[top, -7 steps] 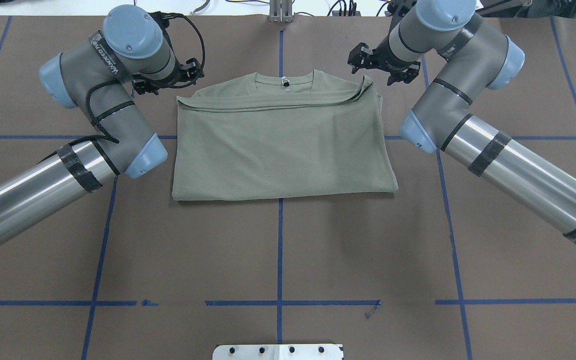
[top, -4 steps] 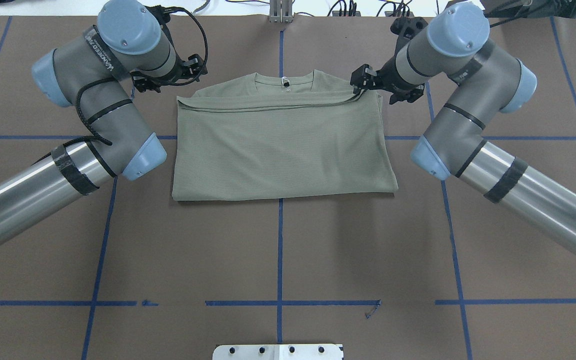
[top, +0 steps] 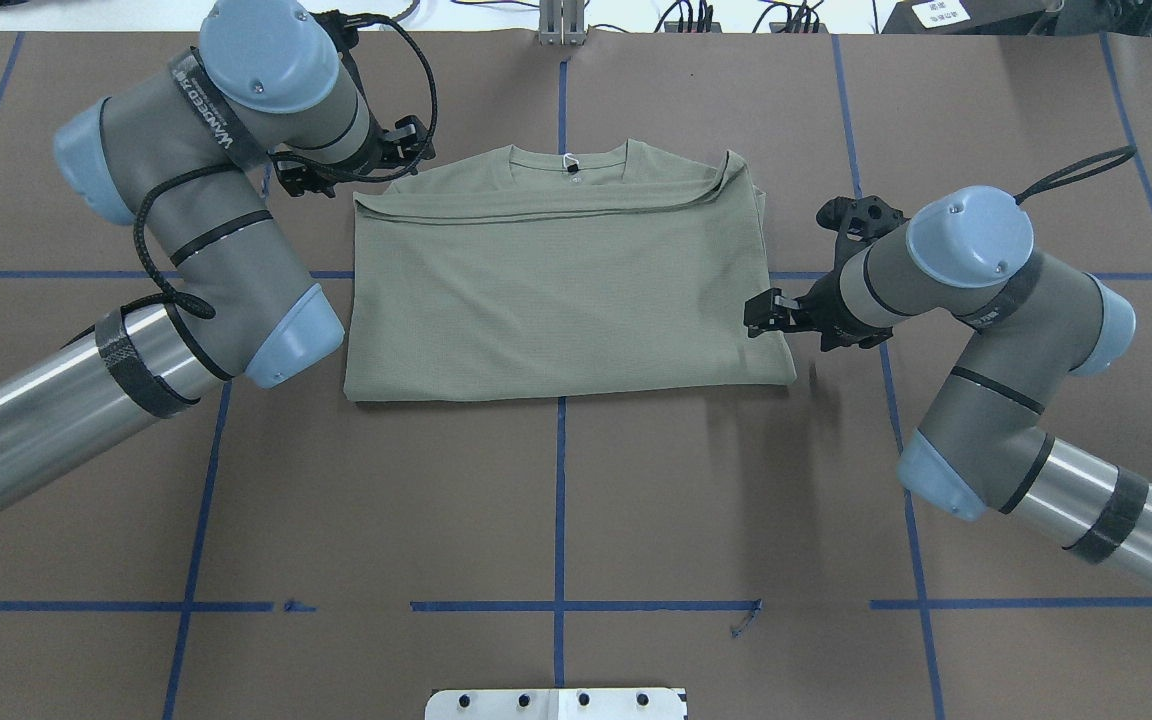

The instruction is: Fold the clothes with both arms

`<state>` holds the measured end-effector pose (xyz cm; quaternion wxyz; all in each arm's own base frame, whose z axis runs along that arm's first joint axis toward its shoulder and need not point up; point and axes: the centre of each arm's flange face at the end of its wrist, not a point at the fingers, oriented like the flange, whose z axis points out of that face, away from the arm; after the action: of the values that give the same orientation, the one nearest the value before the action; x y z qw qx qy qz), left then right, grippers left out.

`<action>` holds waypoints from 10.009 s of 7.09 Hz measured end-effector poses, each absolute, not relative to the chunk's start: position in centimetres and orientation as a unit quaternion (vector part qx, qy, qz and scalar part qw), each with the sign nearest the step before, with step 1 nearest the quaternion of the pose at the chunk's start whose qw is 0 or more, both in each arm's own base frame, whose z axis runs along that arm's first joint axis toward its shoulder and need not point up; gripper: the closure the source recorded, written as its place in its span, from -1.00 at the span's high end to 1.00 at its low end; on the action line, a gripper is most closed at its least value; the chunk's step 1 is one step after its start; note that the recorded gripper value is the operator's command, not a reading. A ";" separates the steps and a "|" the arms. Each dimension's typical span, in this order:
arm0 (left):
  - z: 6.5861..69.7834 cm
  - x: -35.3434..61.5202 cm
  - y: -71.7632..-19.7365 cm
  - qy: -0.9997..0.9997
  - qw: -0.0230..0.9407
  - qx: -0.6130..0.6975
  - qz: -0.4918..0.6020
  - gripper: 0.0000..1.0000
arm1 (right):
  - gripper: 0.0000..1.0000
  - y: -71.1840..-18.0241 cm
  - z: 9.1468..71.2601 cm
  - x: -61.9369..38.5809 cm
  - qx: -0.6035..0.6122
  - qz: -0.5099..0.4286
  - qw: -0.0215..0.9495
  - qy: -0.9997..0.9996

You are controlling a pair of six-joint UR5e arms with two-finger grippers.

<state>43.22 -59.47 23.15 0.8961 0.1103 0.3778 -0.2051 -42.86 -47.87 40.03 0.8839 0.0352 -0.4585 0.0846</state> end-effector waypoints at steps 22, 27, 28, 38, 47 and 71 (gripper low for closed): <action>19.6 43.1 -55.9 0.396 0.892 0.116 -0.185 1.00 | 1.00 -15.0 40.2 -35.4 -0.197 -0.150 0.850 -0.465; 18.6 53.3 -39.8 0.456 0.874 0.014 -0.168 1.00 | 1.00 -27.2 37.4 -27.2 -0.079 -0.019 0.831 -0.550; 18.6 55.8 -35.9 0.467 0.866 -0.021 -0.178 0.99 | 1.00 -28.7 37.2 -25.9 -0.063 0.000 0.830 -0.554; 23.4 60.5 -32.9 0.453 0.868 -0.058 -0.196 0.22 | 1.00 -30.7 37.9 -24.6 -0.043 0.027 0.833 -0.551; 23.6 57.8 -37.3 0.451 0.865 -0.035 -0.218 -1.00 | 1.00 -31.4 38.3 -25.0 -0.041 0.032 0.834 -0.549; 27.2 44.0 -61.0 0.457 0.860 0.181 -0.134 1.00 | 1.00 -37.8 32.8 -36.5 0.037 0.007 0.860 -0.508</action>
<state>43.95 -60.99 27.17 0.8604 0.1810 0.4573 -0.1336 -36.47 -37.80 32.83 0.8604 0.0372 -0.5082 0.0069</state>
